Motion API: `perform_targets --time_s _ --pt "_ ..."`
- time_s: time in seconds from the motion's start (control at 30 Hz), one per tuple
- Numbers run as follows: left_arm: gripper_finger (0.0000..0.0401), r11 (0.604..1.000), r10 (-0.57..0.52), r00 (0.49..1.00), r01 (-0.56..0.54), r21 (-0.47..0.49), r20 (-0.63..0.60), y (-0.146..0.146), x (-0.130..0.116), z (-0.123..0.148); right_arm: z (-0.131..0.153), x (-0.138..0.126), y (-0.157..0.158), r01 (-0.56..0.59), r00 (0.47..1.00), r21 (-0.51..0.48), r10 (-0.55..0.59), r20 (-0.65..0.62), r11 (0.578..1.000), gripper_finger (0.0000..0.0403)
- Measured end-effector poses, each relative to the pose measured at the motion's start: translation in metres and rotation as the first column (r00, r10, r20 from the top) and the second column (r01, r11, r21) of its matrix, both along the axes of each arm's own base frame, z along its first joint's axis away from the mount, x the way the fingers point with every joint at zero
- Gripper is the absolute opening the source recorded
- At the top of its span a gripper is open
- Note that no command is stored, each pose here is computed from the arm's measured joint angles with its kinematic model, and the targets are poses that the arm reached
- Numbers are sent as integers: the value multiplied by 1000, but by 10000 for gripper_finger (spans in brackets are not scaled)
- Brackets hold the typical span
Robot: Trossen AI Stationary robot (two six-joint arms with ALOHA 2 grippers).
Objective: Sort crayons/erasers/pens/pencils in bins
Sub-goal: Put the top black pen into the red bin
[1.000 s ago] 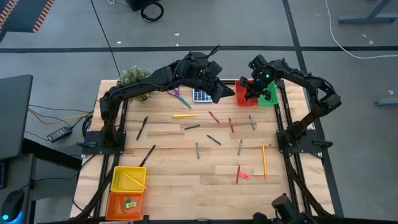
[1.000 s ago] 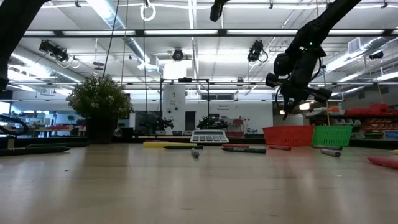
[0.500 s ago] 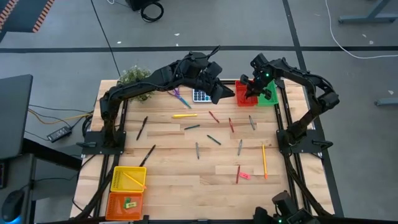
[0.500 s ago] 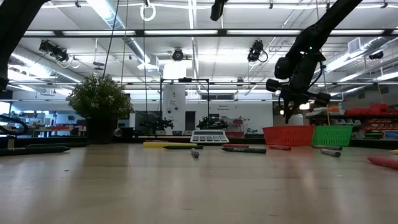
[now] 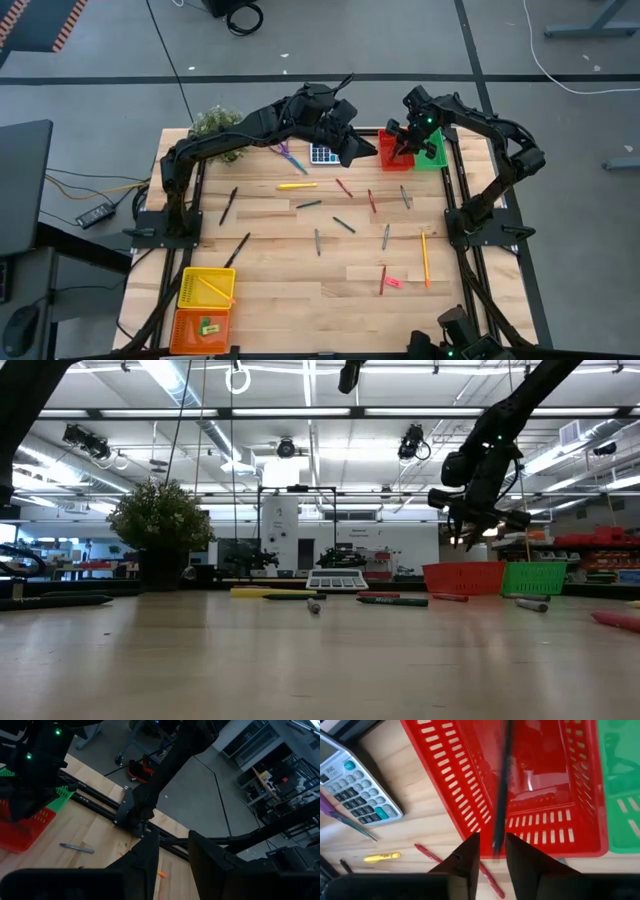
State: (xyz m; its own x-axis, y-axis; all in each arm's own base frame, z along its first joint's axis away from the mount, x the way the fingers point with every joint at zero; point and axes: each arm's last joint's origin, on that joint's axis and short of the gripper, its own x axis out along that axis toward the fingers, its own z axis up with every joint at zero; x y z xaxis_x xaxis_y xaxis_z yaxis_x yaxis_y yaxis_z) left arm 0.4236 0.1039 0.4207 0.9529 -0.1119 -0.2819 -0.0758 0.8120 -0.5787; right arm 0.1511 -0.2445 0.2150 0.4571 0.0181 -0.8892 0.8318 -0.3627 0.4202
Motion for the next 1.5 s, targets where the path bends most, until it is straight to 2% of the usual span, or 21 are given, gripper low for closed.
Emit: perform_targets --time_s 0.23,0.4,0.77,0.9,1.03,1.1,1.2,1.37,1.43,1.5 --pt "110 1000 -1 1000 1 1 -16 0 0 -2 1 1 -2 -17 1000 -32 17 12 999 128" --pt "110 1000 -22 1000 22 -5 -22 -1 0 -3 2 3 -2 -82 996 -74 83 16 994 129" --pt "110 999 -33 995 32 -16 -92 0 -3 -9 28 11 17 -237 967 -236 253 40 942 127" --pt "110 999 -40 990 36 -26 -139 -1 -5 -14 51 12 31 -291 940 -372 335 58 881 127" --pt "110 999 -31 989 28 -25 -147 -1 -5 -14 78 7 48 -343 901 -526 431 50 778 127" --pt "110 1000 -4 986 1 -18 -167 0 -6 -16 89 4 57 -364 880 -587 474 38 723 126" --pt "110 995 86 962 -96 -25 -260 2 -9 -24 103 1 72 -375 856 -642 516 36 668 125" --pt "110 977 197 860 -212 22 -471 5 -20 -43 120 -3 96 -381 813 -705 579 52 598 125" --pt "110 973 213 794 -224 52 -569 4 -29 -50 126 -5 104 -384 791 -728 609 58 568 125" --pt "110 969 215 704 -238 60 -676 4 -40 -58 130 -7 111 -389 770 -750 636 54 534 125"
